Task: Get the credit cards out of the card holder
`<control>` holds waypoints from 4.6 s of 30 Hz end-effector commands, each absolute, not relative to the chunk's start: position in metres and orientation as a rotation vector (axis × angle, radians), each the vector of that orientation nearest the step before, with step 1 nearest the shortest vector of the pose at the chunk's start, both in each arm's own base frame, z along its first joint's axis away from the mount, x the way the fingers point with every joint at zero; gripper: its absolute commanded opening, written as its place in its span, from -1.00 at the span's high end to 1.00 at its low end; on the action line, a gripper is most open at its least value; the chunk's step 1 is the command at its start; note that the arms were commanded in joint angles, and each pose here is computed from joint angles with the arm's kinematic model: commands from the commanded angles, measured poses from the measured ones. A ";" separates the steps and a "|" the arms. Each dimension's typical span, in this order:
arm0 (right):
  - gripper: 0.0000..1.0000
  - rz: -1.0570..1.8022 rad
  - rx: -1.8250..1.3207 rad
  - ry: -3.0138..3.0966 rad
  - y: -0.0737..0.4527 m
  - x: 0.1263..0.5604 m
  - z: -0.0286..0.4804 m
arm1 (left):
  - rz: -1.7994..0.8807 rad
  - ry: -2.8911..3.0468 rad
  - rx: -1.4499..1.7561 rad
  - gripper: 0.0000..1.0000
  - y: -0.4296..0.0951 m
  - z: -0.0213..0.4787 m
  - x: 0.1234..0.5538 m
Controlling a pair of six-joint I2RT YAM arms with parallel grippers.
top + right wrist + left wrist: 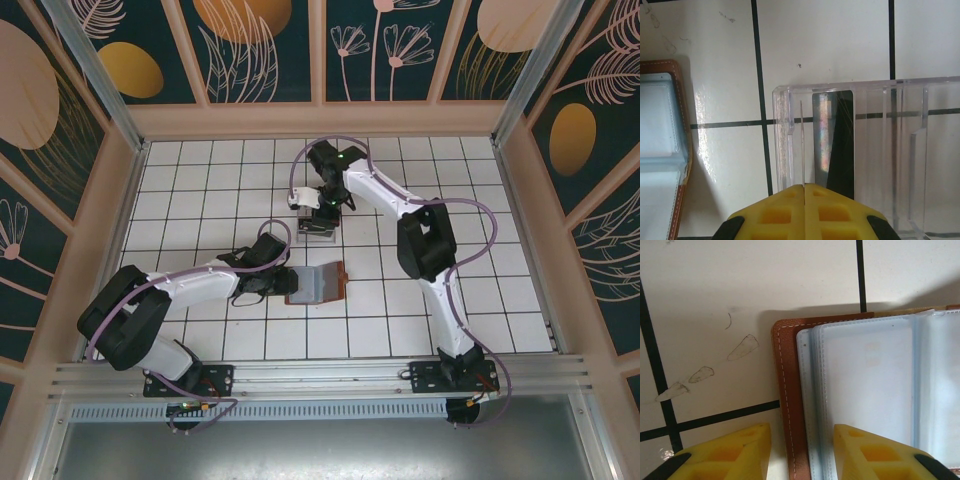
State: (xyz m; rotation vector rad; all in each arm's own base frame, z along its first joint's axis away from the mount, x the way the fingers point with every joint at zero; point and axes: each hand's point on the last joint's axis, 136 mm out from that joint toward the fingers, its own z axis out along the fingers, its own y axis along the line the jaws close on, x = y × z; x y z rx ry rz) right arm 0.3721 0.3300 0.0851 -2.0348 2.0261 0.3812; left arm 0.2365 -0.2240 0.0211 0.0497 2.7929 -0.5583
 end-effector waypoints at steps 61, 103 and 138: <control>0.36 0.920 -0.365 2.752 0.381 0.245 0.105 | -0.258 2.670 -0.136 0.20 -0.133 0.043 0.269; 0.09 0.255 -0.245 3.004 0.353 0.210 0.025 | -0.243 2.655 -0.085 0.18 -0.134 0.055 0.276; -0.08 0.372 -0.320 2.895 0.372 0.211 0.060 | -0.279 2.684 -0.072 0.19 -0.143 0.050 0.278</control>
